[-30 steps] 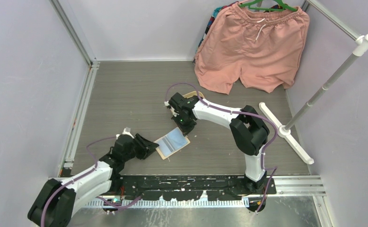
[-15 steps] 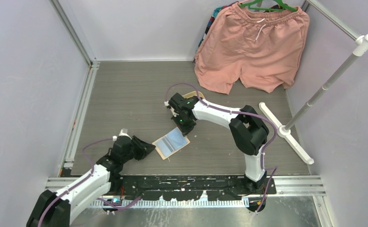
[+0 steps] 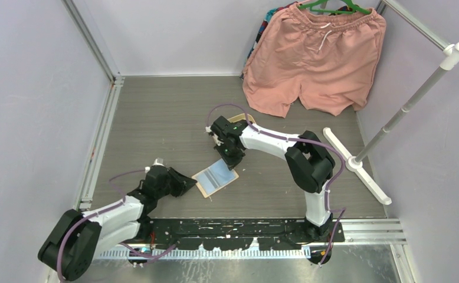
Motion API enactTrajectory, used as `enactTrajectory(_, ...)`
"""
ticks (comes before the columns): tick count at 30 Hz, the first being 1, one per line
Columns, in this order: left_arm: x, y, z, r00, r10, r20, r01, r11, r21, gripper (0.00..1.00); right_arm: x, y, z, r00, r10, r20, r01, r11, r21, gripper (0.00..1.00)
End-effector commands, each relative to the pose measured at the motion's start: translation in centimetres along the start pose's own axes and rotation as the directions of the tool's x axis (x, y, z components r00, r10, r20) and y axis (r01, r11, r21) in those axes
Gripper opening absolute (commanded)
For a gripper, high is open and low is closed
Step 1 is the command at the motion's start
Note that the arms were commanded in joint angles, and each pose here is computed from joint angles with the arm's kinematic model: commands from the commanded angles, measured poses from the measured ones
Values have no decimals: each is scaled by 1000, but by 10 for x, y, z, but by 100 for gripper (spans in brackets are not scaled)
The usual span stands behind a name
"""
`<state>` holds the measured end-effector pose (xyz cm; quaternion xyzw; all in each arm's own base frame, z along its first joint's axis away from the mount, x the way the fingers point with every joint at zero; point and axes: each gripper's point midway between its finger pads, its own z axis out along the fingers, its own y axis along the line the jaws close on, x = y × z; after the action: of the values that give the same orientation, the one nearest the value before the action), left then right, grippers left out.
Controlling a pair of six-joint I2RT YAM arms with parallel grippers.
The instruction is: Take the credit cards out of the card holder
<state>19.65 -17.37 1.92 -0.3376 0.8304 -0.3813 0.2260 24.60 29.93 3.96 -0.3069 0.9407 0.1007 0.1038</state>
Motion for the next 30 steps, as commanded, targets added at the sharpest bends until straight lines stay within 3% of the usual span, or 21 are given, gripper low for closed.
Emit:
enactTrajectory(1,2,9,2,1000,16,-4,-16,999,-38,13,-5,1,0,1000,8,17,-8,1000,-15,1)
enactTrajectory(15,-11,11,0,997,44,68,-41,998,-49,12,-6,6,3,1000,13,15,-13,999,-41,1)
enactTrajectory(24,-9,-3,12,998,48,40,-47,999,-11,22,-1,9,4,999,37,21,-35,998,-60,1)
enactTrajectory(30,-11,-5,13,997,51,49,-51,999,-7,8,7,14,10,998,65,10,-64,994,-92,1)
